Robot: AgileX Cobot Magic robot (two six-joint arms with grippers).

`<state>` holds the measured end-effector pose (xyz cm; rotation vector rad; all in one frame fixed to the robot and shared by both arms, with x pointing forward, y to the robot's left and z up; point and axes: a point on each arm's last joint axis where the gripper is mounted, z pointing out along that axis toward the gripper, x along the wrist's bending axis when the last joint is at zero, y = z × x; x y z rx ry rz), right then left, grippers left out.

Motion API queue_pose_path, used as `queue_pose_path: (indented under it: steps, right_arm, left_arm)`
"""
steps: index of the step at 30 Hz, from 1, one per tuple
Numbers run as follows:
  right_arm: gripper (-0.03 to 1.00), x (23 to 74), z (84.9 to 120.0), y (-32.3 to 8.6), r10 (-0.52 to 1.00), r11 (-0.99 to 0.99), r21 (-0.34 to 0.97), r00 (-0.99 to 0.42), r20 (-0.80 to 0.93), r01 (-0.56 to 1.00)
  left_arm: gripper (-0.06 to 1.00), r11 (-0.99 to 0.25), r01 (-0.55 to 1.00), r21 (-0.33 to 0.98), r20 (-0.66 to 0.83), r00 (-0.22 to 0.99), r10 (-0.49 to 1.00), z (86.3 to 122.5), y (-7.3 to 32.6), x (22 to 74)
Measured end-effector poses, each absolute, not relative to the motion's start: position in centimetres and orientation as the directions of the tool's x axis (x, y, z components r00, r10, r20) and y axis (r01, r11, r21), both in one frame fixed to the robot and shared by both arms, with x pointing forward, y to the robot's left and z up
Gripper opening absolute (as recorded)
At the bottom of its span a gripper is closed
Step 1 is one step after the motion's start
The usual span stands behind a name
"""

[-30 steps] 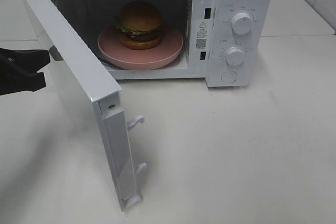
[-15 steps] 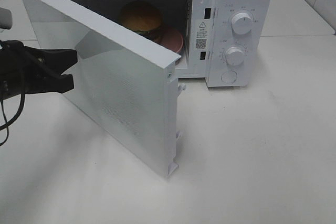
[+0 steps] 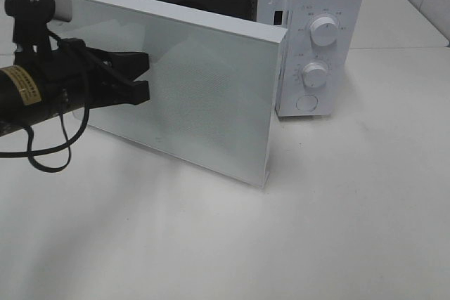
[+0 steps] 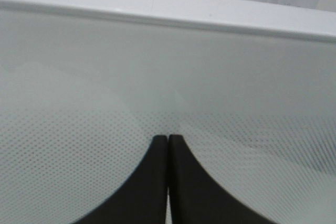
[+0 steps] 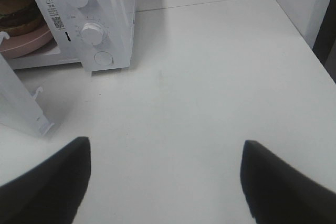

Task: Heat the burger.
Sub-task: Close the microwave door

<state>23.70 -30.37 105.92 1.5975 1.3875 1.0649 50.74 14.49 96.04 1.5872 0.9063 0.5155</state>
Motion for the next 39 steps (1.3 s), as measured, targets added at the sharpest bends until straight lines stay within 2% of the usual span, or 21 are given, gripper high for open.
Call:
queue_pose_path:
  steps: [21, 30, 39]
  right_arm:
    - [0.76, 23.7, 105.9, -30.4, 0.992, -0.127, 0.923, 0.064, 0.111, 0.364]
    - [0.76, 23.7, 105.9, -30.4, 0.992, -0.127, 0.923, 0.064, 0.111, 0.364]
    - [0.76, 23.7, 105.9, -30.4, 0.992, -0.127, 0.923, 0.065, 0.110, 0.364]
  left_arm:
    - [0.00, 0.014, 0.281, 0.960, -0.185, 0.593, 0.784, 96.4, 7.6, 55.1]
    - [0.00, 0.036, 0.292, 0.956, -0.207, 0.577, 0.790, 95.8, 6.1, 56.6]
    - [0.00, -0.028, 0.304, 0.952, -0.172, 0.611, 0.773, 95.3, 3.8, 57.9]
